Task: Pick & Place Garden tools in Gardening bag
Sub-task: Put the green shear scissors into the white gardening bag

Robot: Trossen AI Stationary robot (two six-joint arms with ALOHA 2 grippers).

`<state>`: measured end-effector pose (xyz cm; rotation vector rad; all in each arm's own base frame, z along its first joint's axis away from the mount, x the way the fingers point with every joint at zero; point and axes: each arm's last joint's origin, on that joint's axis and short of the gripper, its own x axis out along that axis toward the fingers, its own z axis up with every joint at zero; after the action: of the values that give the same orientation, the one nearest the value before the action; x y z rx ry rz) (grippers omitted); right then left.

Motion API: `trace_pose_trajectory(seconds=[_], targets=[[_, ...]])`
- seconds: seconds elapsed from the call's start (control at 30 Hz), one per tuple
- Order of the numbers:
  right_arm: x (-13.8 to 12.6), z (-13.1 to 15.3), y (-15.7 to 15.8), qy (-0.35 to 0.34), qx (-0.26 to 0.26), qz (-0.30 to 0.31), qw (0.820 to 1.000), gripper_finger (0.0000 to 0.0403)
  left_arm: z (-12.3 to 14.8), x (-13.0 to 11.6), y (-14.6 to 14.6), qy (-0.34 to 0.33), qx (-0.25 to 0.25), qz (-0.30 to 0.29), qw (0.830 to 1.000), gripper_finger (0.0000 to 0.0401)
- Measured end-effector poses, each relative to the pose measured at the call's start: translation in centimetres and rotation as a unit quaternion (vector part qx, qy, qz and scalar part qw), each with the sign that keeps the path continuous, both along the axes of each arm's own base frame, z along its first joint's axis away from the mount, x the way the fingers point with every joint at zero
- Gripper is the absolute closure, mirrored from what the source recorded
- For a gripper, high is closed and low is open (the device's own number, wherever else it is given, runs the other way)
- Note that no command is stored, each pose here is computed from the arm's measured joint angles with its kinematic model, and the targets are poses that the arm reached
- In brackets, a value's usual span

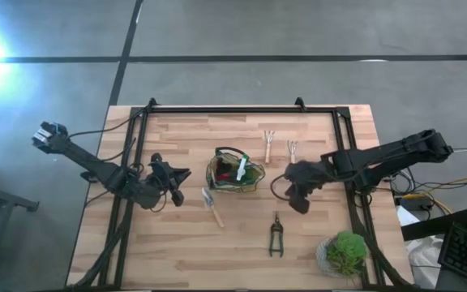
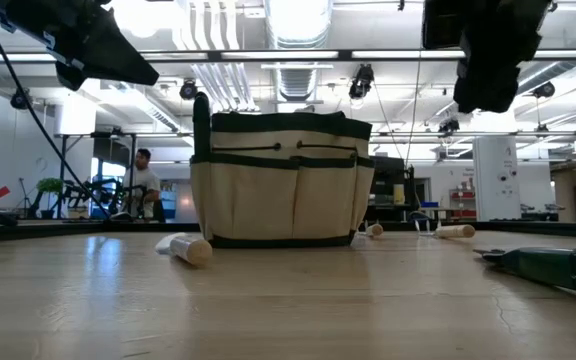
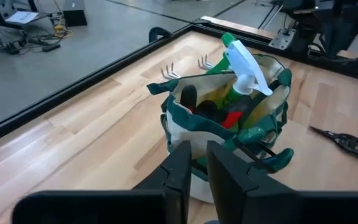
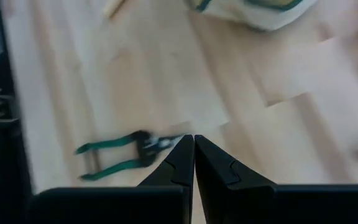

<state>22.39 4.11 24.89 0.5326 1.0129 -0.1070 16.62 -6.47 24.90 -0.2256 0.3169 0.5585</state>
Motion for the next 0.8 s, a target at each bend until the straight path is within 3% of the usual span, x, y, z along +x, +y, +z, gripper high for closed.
trace_pose_trajectory(seconds=[0.17, 0.4, 0.67, 0.8], targets=[[0.2, 0.3, 0.9, -0.018, 0.034, 0.019, 0.999, 0.0394, 0.0, 0.0, 0.0, 0.000, 0.000, 0.000, 1.000, 0.0332], [1.1, 0.9, 1.5, -0.090, 0.024, 0.056, 0.994, 0.0378, 0.0, 0.0, 0.0, 0.000, 0.000, 0.000, 1.000, 0.0330], [2.3, 2.3, 1.8, -0.223, -0.068, 0.157, 0.960, 0.0360, 0.0, 0.0, 0.0, 0.003, 0.006, -0.003, 1.000, 0.0330], [2.7, 2.9, 1.5, -0.253, -0.130, 0.140, 0.948, 0.0360, 0.0, 0.0, 0.0, 0.009, 0.015, -0.007, 1.000, 0.0330]])
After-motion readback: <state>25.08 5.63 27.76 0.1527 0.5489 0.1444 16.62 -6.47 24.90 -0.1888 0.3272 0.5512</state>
